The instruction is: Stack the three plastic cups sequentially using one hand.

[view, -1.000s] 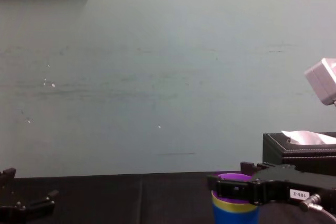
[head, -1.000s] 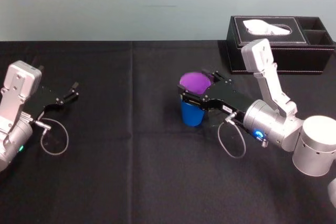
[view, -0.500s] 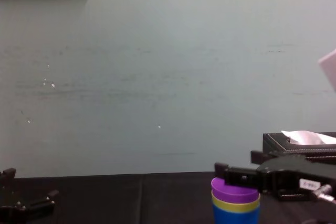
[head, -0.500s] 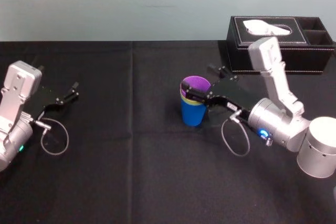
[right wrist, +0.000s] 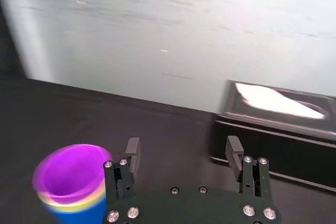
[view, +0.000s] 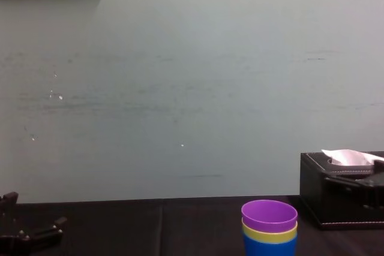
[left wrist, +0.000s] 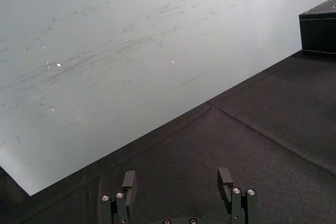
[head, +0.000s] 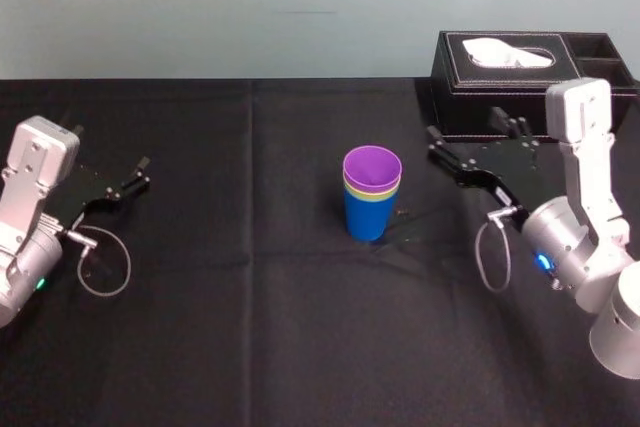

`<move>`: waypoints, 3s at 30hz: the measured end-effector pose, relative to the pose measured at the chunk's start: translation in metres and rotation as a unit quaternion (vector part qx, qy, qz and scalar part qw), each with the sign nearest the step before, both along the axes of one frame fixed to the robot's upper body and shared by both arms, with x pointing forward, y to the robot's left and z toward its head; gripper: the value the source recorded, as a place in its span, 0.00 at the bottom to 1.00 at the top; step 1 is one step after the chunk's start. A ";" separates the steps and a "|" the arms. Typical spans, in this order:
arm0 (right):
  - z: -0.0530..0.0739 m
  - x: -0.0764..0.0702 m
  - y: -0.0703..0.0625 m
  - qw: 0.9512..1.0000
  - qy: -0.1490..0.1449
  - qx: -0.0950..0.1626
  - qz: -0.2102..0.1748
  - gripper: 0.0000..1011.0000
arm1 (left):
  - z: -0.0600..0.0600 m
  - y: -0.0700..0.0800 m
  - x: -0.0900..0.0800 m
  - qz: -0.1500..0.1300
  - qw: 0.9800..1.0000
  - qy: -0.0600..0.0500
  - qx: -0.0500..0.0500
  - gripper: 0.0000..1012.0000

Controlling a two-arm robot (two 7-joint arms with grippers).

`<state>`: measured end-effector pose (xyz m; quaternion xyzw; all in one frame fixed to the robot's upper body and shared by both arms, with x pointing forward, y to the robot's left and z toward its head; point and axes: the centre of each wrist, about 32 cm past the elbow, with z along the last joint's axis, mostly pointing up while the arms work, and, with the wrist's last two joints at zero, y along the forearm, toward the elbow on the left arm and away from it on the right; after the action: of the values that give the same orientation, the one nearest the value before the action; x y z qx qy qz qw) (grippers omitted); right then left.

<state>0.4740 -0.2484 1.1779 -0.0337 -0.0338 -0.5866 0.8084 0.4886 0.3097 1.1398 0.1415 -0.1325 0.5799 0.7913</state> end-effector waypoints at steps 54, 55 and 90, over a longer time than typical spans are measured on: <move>-0.039 0.004 0.014 0.994 0.048 -0.052 -0.079 0.99 | 0.000 0.000 0.000 0.000 1.000 0.000 0.000 1.00; -0.038 0.004 0.014 0.994 0.048 -0.052 -0.079 0.99 | 0.000 0.000 0.000 0.000 1.000 0.000 0.000 1.00; -0.038 0.004 0.014 0.994 0.048 -0.052 -0.080 0.99 | 0.000 0.000 0.000 0.000 1.000 0.000 0.000 1.00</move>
<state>0.4782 -0.2345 1.1394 -0.1064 -0.0231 -0.6443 0.7569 0.4886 0.3097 1.1398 0.1415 -0.1325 0.5799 0.7913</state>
